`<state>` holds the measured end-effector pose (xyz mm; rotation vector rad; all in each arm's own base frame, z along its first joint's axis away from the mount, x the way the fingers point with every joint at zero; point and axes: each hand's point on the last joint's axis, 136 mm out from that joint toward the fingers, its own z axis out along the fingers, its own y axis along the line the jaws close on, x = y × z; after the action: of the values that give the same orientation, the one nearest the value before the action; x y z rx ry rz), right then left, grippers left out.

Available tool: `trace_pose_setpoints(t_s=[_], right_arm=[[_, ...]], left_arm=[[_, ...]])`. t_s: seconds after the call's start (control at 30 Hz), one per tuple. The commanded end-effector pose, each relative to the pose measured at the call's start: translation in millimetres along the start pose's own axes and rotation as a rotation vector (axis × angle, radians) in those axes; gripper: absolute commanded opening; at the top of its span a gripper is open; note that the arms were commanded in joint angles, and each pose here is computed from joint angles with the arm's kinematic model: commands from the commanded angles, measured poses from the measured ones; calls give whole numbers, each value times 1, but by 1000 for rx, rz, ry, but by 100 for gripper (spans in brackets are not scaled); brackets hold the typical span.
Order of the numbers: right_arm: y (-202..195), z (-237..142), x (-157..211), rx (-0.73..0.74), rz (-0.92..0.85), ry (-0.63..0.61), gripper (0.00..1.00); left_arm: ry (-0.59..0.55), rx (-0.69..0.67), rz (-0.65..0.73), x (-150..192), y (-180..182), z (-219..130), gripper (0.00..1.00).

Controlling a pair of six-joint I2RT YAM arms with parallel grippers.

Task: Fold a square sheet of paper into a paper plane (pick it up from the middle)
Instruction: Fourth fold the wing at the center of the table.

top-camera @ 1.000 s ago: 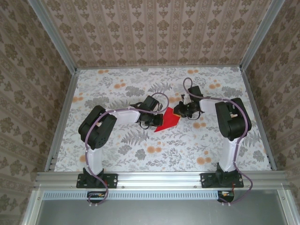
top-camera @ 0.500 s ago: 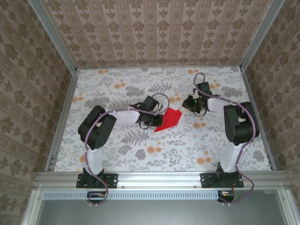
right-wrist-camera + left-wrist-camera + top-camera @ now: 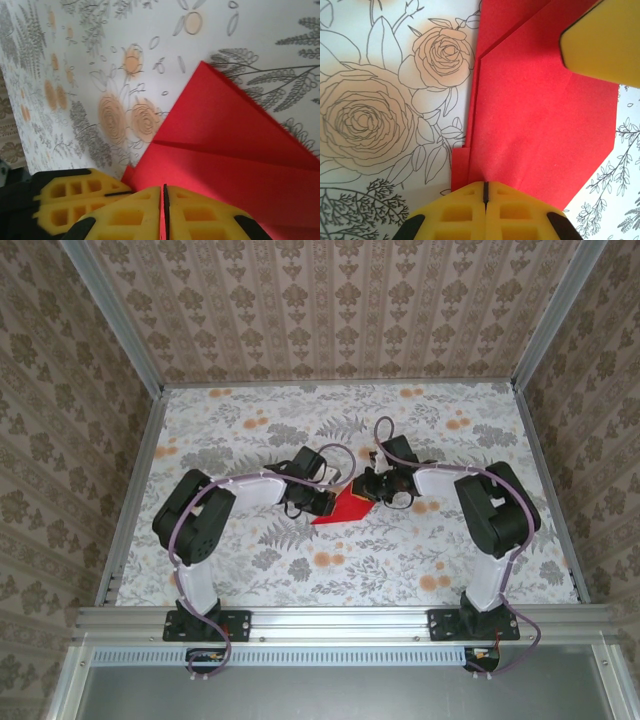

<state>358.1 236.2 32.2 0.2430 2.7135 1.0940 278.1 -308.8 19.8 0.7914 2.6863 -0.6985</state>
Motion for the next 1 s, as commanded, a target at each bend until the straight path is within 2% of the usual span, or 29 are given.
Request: trace_pose_setpoints(t_s=[0.0,0.23,0.37,0.4,0.53,0.63,0.77,0.97], right_arm=[[-14,8,6,16,59,23,12],[-53,13,19,169,120,37,12],[-67,11,21,224,154,17,12],[-68,10,21,229,160,10,12],[-67,16,23,200,172,19,12],[-70,19,25,201,186,23,12],[-73,20,26,206,194,26,12],[-77,21,29,216,206,31,12]], left_arm=[[147,-54,-18,43,21,4,0],[69,-24,-62,18,10,-10,1],[-48,4,-139,-13,-3,-35,13],[-89,17,-177,-20,-7,-41,17],[-207,29,-391,-25,-9,-46,19],[-226,81,-477,-21,-28,-37,19],[-261,126,-515,-18,-45,-29,15],[-306,99,-573,-12,-26,-26,10]])
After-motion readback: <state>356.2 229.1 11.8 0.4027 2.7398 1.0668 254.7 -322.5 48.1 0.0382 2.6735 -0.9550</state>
